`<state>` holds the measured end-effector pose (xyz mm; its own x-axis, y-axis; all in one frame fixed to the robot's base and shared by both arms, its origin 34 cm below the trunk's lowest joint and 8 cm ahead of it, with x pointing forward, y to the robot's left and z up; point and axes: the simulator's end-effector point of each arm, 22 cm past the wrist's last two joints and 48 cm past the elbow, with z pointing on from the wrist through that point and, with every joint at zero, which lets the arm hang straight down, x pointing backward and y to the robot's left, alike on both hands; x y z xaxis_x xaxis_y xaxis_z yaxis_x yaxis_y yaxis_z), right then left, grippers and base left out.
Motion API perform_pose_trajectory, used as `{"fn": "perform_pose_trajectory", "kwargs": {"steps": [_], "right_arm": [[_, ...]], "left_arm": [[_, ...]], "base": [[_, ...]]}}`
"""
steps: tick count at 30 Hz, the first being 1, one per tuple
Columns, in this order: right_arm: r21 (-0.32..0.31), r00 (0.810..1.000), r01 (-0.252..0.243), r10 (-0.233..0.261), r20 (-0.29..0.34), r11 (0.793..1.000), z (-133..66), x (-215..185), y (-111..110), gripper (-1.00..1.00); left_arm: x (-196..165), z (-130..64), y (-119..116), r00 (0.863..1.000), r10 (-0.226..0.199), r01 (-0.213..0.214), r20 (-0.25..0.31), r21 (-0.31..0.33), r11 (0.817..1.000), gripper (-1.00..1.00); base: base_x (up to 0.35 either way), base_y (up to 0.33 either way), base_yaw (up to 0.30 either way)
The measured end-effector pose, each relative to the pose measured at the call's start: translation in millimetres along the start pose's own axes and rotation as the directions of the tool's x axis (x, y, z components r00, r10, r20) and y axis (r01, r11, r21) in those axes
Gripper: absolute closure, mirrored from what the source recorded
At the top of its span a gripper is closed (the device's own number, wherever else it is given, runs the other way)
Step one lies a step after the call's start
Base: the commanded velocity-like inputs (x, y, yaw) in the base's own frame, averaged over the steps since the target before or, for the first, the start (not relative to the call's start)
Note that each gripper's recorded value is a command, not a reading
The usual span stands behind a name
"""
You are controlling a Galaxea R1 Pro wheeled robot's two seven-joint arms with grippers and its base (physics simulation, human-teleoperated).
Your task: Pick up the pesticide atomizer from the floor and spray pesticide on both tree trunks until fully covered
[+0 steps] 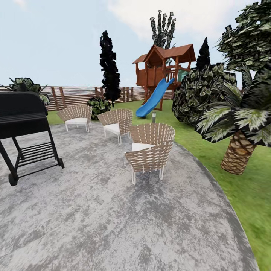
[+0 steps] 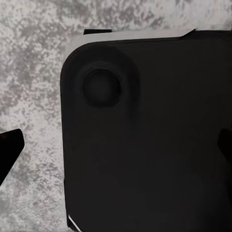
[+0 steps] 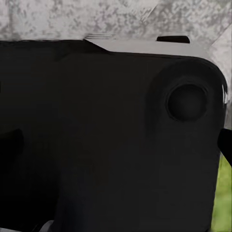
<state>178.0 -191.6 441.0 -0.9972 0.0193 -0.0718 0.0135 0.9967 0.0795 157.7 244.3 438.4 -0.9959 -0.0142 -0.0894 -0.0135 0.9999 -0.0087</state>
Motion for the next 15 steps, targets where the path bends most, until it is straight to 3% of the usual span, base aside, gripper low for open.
{"fn": "perform_pose_trajectory", "kwargs": {"steps": [7, 15], "right_arm": [[0.000, 1.000, 0.000, 0.000, 0.000, 1.000, 0.0, 0.0, 0.0, -1.00], [0.002, 1.000, 0.000, 0.000, 0.001, 1.000, 0.0, -0.3, -1.6, -1.00]], "left_arm": [[-1.1, 0.1, 1.4, 1.000, 0.001, -0.001, 0.002, -0.002, 1.000, -1.00], [-1.8, 0.1, 3.5, 1.000, 0.003, -0.003, 0.003, -0.004, 1.000, -1.00]], "base": [[-0.141, 0.242, -0.300], [-0.023, 0.032, -0.300]]}}
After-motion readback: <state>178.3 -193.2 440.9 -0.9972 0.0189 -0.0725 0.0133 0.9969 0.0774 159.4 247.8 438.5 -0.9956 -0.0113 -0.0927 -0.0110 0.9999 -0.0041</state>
